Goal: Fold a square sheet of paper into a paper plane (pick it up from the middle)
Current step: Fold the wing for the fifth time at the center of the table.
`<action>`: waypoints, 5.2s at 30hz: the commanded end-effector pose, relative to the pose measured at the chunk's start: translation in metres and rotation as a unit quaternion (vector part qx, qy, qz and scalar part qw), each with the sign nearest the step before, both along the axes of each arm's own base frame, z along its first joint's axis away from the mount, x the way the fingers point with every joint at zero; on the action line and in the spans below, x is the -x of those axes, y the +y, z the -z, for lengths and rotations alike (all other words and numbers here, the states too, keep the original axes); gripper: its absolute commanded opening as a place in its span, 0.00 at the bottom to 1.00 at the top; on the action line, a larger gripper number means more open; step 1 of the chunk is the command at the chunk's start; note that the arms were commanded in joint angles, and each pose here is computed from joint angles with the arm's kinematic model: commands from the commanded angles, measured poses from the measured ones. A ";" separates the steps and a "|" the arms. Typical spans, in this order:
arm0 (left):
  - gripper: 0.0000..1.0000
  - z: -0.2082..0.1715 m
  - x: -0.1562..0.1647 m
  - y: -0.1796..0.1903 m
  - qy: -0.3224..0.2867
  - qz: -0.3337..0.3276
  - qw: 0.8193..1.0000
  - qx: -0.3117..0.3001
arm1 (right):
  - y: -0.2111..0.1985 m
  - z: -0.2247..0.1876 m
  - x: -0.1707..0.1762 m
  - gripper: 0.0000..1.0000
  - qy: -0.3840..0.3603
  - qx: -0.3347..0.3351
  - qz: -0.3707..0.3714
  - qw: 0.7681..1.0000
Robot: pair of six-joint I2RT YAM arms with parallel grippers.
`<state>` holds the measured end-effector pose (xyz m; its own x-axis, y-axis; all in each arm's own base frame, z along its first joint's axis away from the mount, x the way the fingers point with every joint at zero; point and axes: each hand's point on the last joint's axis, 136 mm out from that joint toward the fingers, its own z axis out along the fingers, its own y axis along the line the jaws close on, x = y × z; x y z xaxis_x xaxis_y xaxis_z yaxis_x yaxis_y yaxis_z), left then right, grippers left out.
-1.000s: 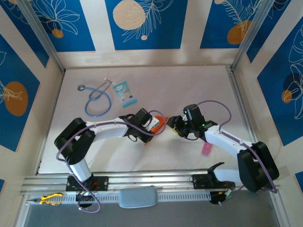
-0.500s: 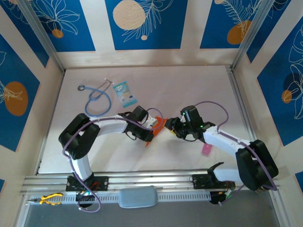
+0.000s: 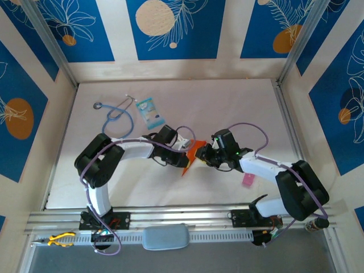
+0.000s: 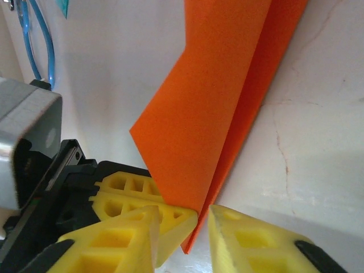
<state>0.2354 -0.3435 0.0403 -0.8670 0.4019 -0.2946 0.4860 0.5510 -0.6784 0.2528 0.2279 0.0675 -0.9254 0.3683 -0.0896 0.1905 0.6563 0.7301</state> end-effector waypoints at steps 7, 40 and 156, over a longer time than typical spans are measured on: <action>0.00 0.005 0.000 -0.006 0.053 -0.014 0.998 0.043 | 0.000 0.000 -0.008 0.20 -0.079 0.012 0.004 0.997; 0.00 0.018 -0.004 -0.013 0.136 -0.084 0.979 0.125 | 0.000 0.007 -0.024 0.16 -0.050 -0.062 -0.019 0.997; 0.12 0.033 0.028 0.034 0.176 -0.070 0.982 -0.013 | 0.010 0.076 -0.042 0.09 0.067 0.012 -0.031 0.997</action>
